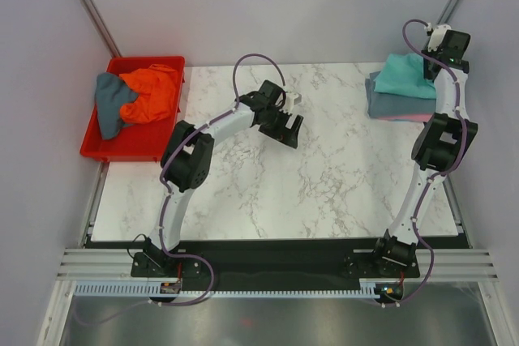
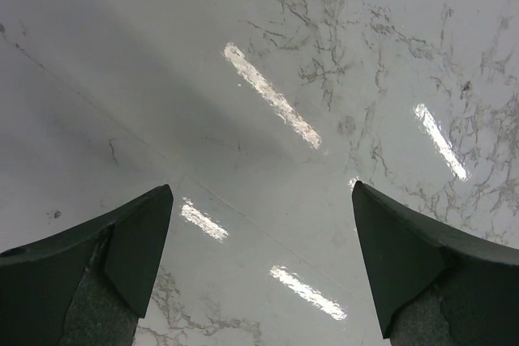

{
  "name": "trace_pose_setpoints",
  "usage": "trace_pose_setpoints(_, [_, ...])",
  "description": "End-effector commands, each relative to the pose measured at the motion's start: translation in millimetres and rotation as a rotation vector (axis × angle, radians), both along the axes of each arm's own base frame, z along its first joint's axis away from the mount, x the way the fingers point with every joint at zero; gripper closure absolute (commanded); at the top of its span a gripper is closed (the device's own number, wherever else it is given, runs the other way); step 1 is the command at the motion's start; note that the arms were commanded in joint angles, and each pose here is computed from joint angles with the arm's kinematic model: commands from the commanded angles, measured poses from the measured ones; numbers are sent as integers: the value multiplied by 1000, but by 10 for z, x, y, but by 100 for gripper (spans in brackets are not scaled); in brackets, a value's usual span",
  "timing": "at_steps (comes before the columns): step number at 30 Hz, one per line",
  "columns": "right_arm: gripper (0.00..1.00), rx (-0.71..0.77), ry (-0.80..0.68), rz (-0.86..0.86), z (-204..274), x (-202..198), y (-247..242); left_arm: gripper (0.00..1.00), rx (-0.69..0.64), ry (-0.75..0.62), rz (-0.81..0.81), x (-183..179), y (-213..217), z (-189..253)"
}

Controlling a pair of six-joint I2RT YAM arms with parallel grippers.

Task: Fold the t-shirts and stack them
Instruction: Neatly place the folded tshirt to the corner

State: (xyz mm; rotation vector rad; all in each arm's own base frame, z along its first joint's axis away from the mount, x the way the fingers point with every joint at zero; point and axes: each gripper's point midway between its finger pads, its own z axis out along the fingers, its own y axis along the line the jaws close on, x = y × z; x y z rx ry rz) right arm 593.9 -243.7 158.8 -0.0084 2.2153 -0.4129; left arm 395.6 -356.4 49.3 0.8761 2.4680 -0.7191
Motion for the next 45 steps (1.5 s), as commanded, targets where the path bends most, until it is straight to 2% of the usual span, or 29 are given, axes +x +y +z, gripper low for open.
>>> trace_pose_setpoints(1, [100, -125, -133, -27, 751, 4, -165, 1, -2, -77, -10, 71, 47, 263])
trace_pose_setpoints(10, [99, -168, -123, -11, 795, -3, -202, 1, 6, -77, -6, 85, 52, 217])
trace_pose_setpoints(12, [73, -172, -138, -29, 825, 17, -233, 1, 2, -74, -9, 83, 41, 215])
trace_pose_setpoints(13, [35, -164, -159, -55, 883, 18, -251, 1, 1, -72, -10, 81, 40, 208])
trace_pose_setpoints(14, [23, -167, -194, -64, 1037, 7, -253, 1, -2, -72, -14, 79, 33, 216])
trace_pose_setpoints(15, [18, -163, -218, -66, 1142, -4, -236, 1, -5, -74, -15, 83, 27, 223])
trace_pose_setpoints(19, [22, -94, -367, -31, 1816, -185, 35, 1, -11, -68, -15, 85, 18, 217])
trace_pose_setpoints(20, [22, -61, -411, 20, 2020, -255, 250, 1, -16, -64, -16, 80, 8, 221])
trace_pose_setpoints(23, [22, -61, -411, 112, 2141, -369, 642, 1, -26, -54, -17, 73, -15, 215])
trace_pose_setpoints(24, [23, -51, -392, 171, 2078, -367, 798, 1, -26, -46, -13, 77, -12, 195])
trace_pose_setpoints(29, [28, -33, -83, 348, 988, -387, 1402, 1, -46, -39, -11, 79, -44, 239])
trace_pose_setpoints(33, [34, -60, 50, 330, 435, -294, 1439, 1, -58, -46, -5, 83, -17, 332])
trace_pose_setpoints(37, [37, -125, 98, 311, 256, -183, 1367, 1, -59, -47, 5, 100, 37, 358])
trace_pose_setpoints(45, [40, -160, 120, 306, 171, 7, 1295, 1, -54, -43, 12, 108, 67, 316])
